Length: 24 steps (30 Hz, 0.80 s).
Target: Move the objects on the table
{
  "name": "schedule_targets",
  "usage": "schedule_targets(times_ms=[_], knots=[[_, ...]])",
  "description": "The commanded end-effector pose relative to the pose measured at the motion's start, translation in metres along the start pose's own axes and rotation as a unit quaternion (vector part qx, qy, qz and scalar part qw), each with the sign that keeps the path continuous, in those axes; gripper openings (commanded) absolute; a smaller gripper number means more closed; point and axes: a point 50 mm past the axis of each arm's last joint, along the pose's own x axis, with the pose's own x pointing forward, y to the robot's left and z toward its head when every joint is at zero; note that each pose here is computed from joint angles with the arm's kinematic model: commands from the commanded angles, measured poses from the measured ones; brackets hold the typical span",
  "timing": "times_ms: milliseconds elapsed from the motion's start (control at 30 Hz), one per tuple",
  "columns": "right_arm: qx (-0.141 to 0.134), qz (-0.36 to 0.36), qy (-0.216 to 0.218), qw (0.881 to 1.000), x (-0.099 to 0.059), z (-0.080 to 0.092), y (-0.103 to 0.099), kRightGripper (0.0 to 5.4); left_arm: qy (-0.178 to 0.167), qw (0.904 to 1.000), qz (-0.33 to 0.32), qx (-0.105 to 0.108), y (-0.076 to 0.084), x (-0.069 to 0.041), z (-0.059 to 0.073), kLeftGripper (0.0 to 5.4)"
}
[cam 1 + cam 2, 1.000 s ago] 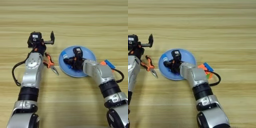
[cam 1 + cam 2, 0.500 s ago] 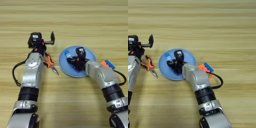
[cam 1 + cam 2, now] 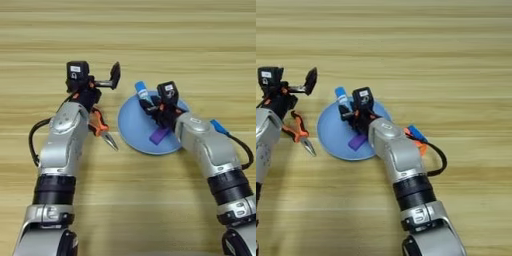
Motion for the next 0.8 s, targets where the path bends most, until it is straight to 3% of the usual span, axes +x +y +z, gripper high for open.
schedule_targets(times_ms=[33,267,400,800], knots=[[-0.031,0.006,-0.041,0.999,-0.003,0.007,0.003,1.42,0.018,0.9984,-0.038,-0.038,-0.006,-0.004,0.003,5.4],[-0.069,0.03,-0.083,0.994,-0.005,0.007,0.013,1.42,0.049,0.9903,-0.088,-0.096,-0.017,-0.007,0.005,5.4],[-0.084,0.047,-0.099,0.99,-0.008,0.005,0.017,1.42,0.082,0.9766,-0.125,-0.154,-0.025,-0.007,-0.001,5.4],[-0.117,0.063,-0.127,0.983,-0.014,0.011,0.026,1.42,0.129,0.9572,-0.16,-0.203,-0.033,-0.007,-0.013,5.4]])
